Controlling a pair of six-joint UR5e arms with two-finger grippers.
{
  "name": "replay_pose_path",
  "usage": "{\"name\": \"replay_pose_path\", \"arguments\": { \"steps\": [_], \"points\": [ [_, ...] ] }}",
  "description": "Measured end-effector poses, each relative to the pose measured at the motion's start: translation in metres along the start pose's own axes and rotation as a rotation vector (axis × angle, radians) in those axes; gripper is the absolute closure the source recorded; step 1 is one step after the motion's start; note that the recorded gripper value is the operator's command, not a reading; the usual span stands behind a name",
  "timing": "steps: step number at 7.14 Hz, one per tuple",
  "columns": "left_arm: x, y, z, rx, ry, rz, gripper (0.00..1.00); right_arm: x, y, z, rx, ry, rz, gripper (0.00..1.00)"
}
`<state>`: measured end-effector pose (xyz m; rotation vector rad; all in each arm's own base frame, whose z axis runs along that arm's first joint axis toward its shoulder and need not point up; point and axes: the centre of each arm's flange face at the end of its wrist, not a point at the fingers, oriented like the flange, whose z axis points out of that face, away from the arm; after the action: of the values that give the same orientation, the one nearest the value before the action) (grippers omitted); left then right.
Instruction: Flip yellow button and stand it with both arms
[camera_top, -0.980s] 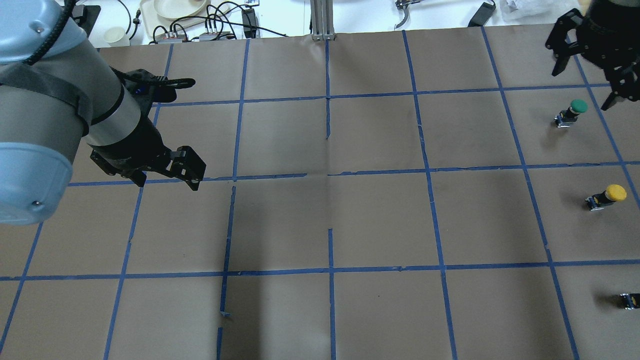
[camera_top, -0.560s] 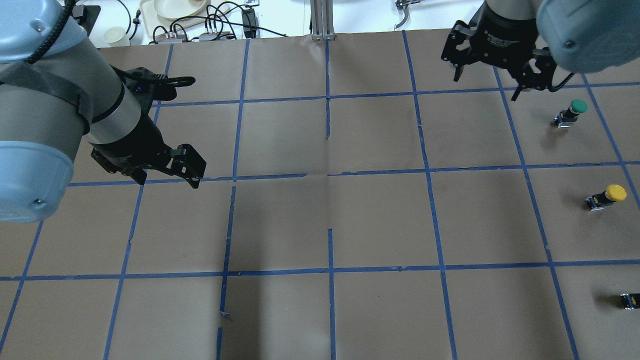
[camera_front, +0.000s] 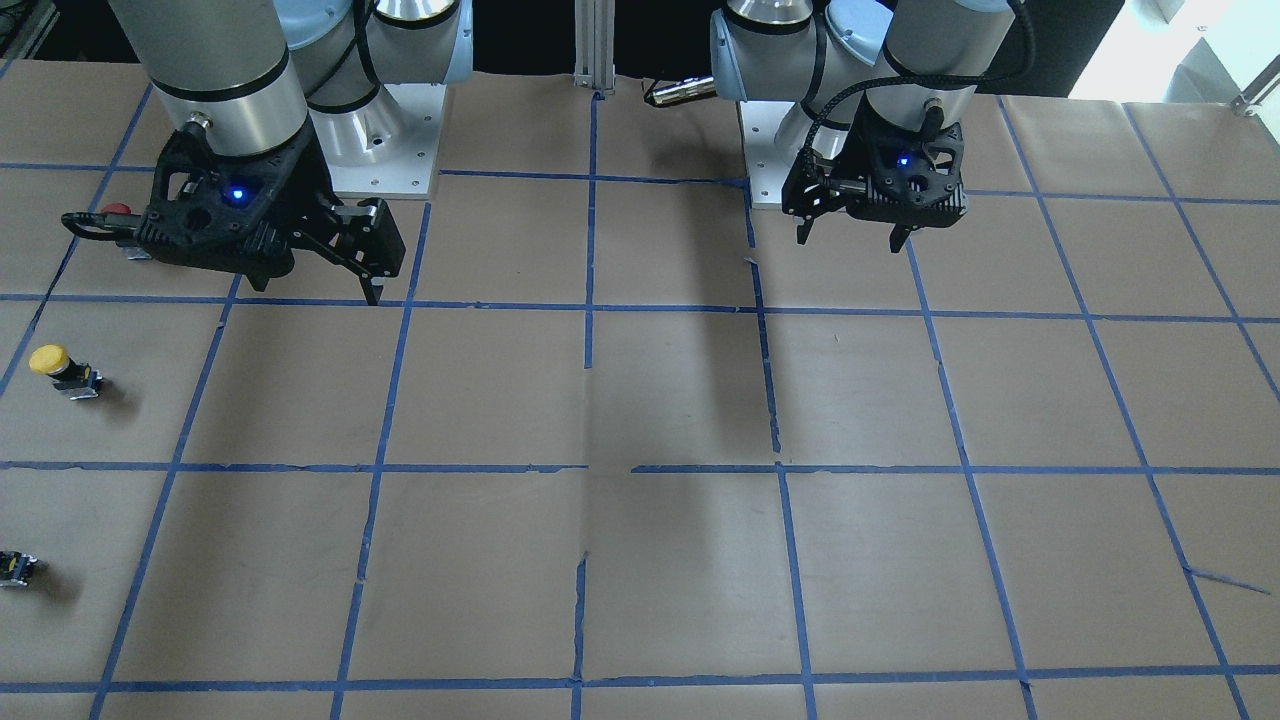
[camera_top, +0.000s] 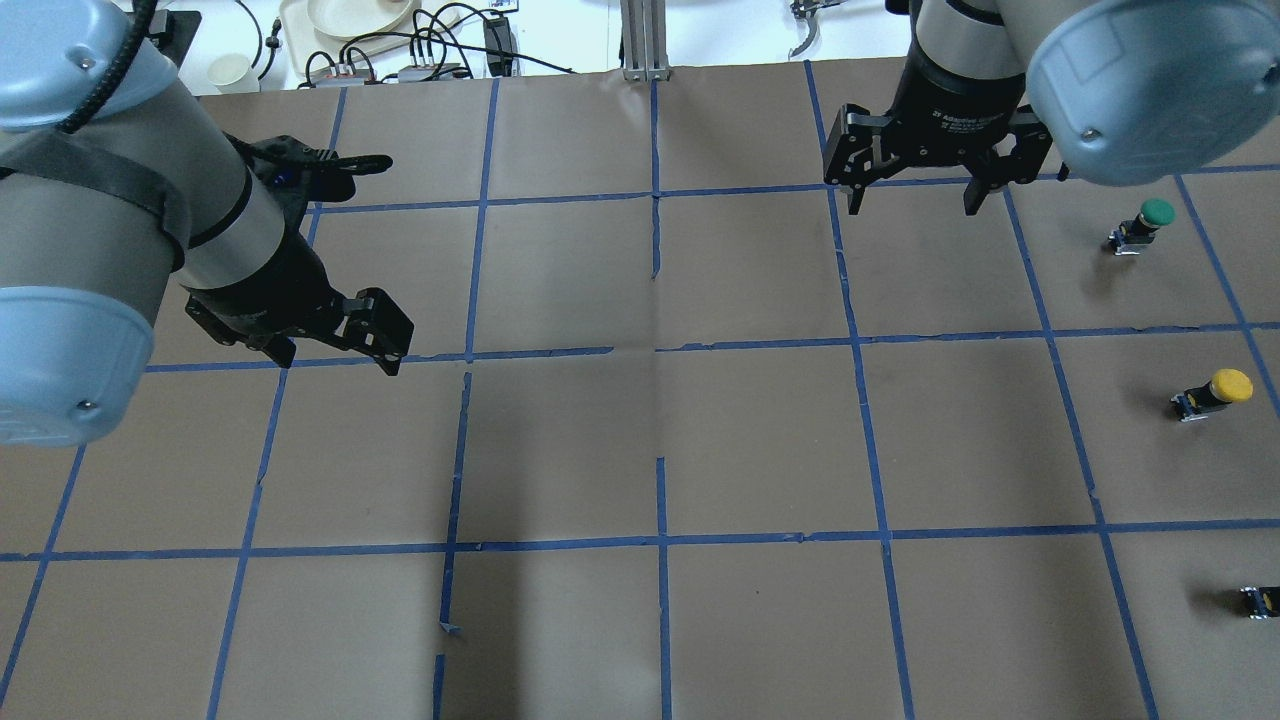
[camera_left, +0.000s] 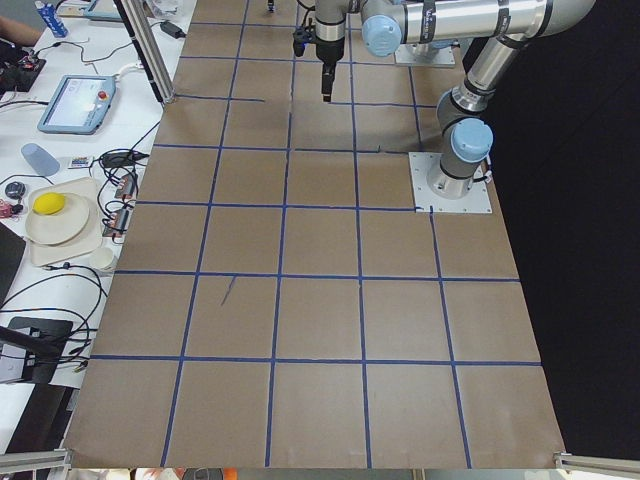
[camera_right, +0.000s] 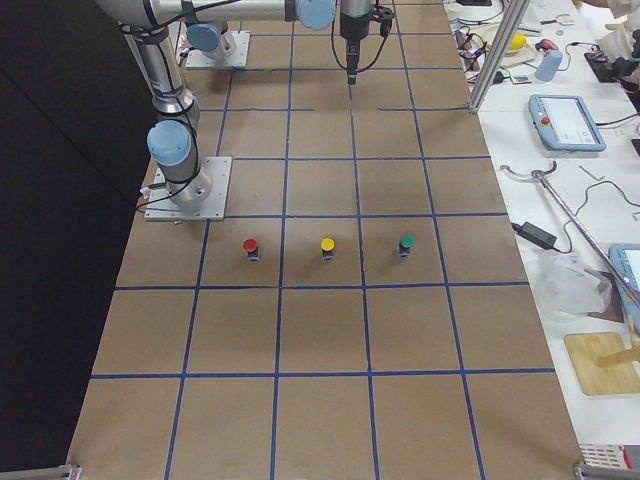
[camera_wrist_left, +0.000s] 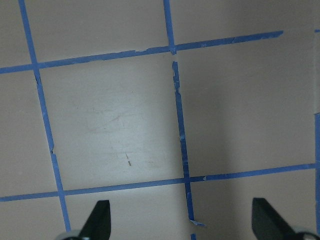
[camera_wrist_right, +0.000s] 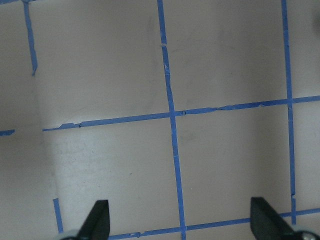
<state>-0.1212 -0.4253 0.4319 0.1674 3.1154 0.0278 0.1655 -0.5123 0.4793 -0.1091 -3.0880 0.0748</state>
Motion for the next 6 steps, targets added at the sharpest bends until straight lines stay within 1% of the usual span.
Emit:
{"name": "replay_pose_path", "arguments": {
  "steps": [3, 5, 6],
  "points": [
    [-0.001, 0.000, -0.002, 0.014, -0.003, 0.004, 0.00, 0.000, 0.001, -0.001, -0.019, -0.057, -0.065, 0.00],
    [-0.001, 0.001, -0.002, 0.014, -0.005, 0.005, 0.00, 0.011, -0.003, -0.003, -0.014, -0.068, -0.101, 0.00],
    [-0.001, 0.000, -0.001, 0.012, -0.005, 0.005, 0.00, 0.014, -0.004, -0.004, -0.011, -0.070, -0.105, 0.00]
  ]
}}
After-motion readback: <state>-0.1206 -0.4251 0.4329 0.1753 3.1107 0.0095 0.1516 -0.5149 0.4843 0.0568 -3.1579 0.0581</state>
